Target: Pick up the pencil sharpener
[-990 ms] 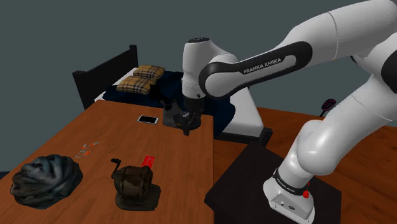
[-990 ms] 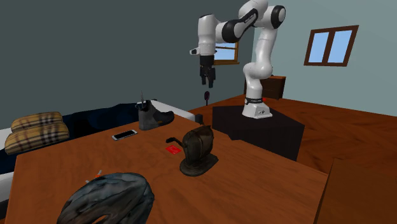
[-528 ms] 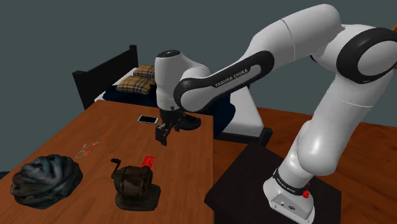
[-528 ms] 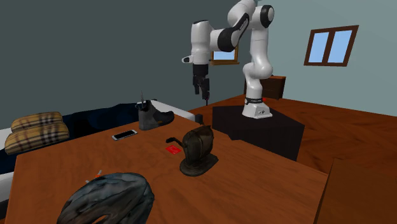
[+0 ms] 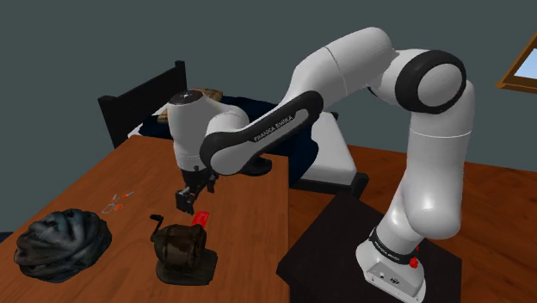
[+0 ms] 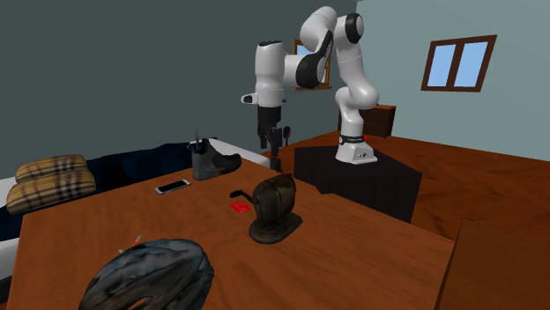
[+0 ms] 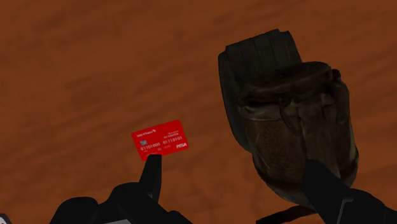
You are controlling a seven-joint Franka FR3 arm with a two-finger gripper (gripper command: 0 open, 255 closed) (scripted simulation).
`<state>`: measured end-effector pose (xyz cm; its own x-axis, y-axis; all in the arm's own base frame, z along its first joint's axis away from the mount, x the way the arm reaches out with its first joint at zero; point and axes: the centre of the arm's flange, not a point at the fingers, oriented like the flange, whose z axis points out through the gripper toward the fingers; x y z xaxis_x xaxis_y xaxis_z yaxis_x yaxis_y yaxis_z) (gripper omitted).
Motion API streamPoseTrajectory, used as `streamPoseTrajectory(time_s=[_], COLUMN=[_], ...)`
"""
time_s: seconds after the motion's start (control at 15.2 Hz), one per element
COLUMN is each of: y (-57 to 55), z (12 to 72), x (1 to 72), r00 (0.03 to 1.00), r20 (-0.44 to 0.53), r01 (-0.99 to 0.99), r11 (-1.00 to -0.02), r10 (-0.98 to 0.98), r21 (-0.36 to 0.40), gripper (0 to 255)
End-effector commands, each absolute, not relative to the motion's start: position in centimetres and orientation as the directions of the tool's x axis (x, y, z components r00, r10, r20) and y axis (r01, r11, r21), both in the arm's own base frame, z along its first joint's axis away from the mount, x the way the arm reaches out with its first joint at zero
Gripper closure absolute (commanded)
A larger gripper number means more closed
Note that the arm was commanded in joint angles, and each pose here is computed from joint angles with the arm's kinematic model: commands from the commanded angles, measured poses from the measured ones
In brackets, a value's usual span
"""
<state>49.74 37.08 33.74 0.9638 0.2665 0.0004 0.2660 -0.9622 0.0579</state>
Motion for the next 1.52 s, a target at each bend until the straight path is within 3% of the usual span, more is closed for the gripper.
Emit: streamPoseTrajectory(time_s=[0.0, 0.66, 1.25, 1.32, 1.45], y=[39.4, 49.4, 49.4, 49.5, 49.5], z=[32.2, 26.2, 22.2, 22.2, 22.2], x=[50.8, 55.7, 55.7, 55.7, 55.7], r00=[0.962, 0.949, 0.949, 0.949, 0.949], r20=[0.006, 0.031, 0.031, 0.031, 0.031], r01=[0.274, 0.312, 0.312, 0.312, 0.312], r11=[-0.960, -0.946, -0.946, -0.946, -0.946], r10=[0.275, 0.315, 0.315, 0.315, 0.315], r21=[0.063, 0.084, 0.084, 0.084, 0.084], gripper=[0, 0, 0, 255, 255])
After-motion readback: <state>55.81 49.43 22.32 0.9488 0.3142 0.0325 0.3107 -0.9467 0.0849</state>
